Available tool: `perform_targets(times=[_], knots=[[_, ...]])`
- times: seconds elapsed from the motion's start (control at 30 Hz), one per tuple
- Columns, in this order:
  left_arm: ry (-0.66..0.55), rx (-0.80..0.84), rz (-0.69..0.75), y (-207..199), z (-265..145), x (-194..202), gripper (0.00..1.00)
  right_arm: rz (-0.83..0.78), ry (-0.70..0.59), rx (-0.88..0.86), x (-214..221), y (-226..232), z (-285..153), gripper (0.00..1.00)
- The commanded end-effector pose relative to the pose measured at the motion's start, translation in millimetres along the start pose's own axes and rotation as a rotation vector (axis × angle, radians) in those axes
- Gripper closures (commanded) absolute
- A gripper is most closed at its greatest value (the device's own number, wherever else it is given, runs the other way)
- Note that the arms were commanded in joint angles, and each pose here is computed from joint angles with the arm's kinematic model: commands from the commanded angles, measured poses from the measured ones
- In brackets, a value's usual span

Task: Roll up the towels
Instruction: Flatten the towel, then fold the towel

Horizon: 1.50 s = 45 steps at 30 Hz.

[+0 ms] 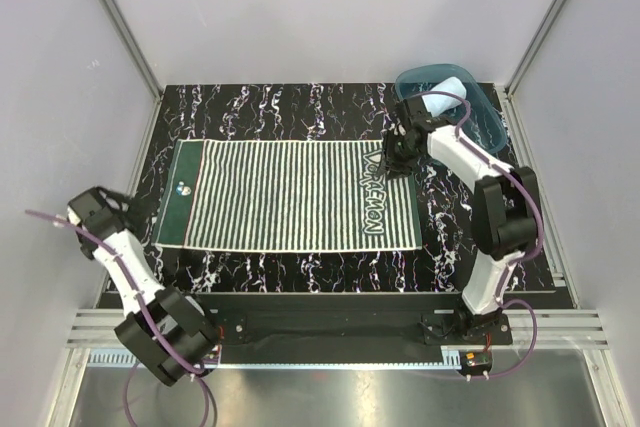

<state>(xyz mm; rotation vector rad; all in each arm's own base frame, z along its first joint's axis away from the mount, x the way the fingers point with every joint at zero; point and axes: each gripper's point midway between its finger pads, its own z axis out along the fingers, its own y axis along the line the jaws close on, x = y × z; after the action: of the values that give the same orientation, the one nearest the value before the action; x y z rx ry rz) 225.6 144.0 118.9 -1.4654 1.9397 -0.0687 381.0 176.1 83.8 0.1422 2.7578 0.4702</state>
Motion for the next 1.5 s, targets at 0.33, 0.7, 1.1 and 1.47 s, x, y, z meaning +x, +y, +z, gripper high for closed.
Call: perform_targets(times=[0.33,0.7,1.1,1.47], knots=[[0.058,-0.124,-0.156,54,41,18,0.19,-0.010,-0.038,-0.050,15,7,-41,0.58],[0.062,-0.096,-0.229,52,66,22,0.31,0.000,-0.029,-0.054,26,3,-35,0.60],[0.104,-0.019,-0.250,40,85,33,0.46,-0.007,-0.026,-0.054,28,2,-34,0.61],[0.115,0.017,-0.161,20,88,45,0.95,-0.022,-0.050,-0.019,29,-6,-42,0.61]])
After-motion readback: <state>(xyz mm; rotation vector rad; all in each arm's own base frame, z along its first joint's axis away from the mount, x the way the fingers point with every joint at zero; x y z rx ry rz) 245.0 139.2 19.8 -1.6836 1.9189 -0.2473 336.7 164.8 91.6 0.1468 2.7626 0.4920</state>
